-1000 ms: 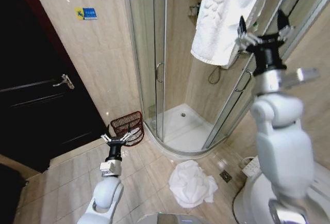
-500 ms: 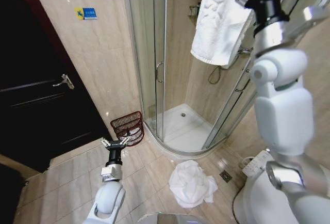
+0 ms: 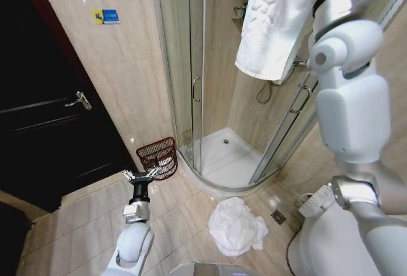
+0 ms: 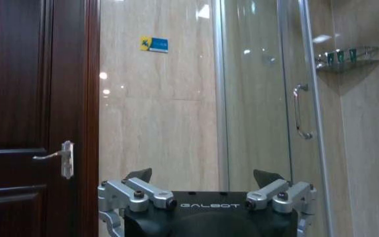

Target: Discard the used towel into the hamper.

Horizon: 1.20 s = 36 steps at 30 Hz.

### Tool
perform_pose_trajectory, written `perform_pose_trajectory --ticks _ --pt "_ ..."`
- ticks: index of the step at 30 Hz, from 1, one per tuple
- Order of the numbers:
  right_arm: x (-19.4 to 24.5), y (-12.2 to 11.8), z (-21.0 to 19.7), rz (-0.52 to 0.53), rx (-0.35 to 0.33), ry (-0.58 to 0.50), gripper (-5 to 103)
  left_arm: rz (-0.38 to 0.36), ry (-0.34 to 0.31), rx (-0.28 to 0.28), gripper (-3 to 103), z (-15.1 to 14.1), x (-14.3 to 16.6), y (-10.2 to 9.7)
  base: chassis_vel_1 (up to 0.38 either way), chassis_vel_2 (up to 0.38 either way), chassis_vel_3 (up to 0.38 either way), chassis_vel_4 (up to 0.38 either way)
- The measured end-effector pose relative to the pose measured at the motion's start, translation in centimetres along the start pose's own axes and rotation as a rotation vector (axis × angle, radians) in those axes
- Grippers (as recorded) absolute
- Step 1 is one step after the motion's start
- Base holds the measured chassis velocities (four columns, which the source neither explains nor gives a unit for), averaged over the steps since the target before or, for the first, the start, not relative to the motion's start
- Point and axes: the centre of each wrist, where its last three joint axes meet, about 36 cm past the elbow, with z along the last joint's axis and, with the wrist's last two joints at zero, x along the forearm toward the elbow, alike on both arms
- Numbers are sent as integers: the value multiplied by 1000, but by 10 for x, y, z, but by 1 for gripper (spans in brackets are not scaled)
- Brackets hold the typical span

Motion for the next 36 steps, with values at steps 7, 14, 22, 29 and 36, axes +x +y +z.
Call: perform_pose_trajectory --ticks 7,14,22,29,36 --pt "-10 5 -4 5 -8 -2 92 -6 -8 -3 100 -1 5 5 0 0 0 0" --pt "-12 3 -4 4 -11 -3 65 -28 -10 -15 100 -4 6 16 0 0 0 0" --pt "-13 0 -3 2 -11 1 43 -30 -10 -16 100 -6 8 17 0 0 0 0" --pt "-14 -3 -3 2 -12 7 11 -29 -10 -17 100 -6 9 17 0 0 0 0" --pt "-13 -4 0 4 -12 16 1 -30 -10 -18 100 -6 11 17 0 0 0 0"
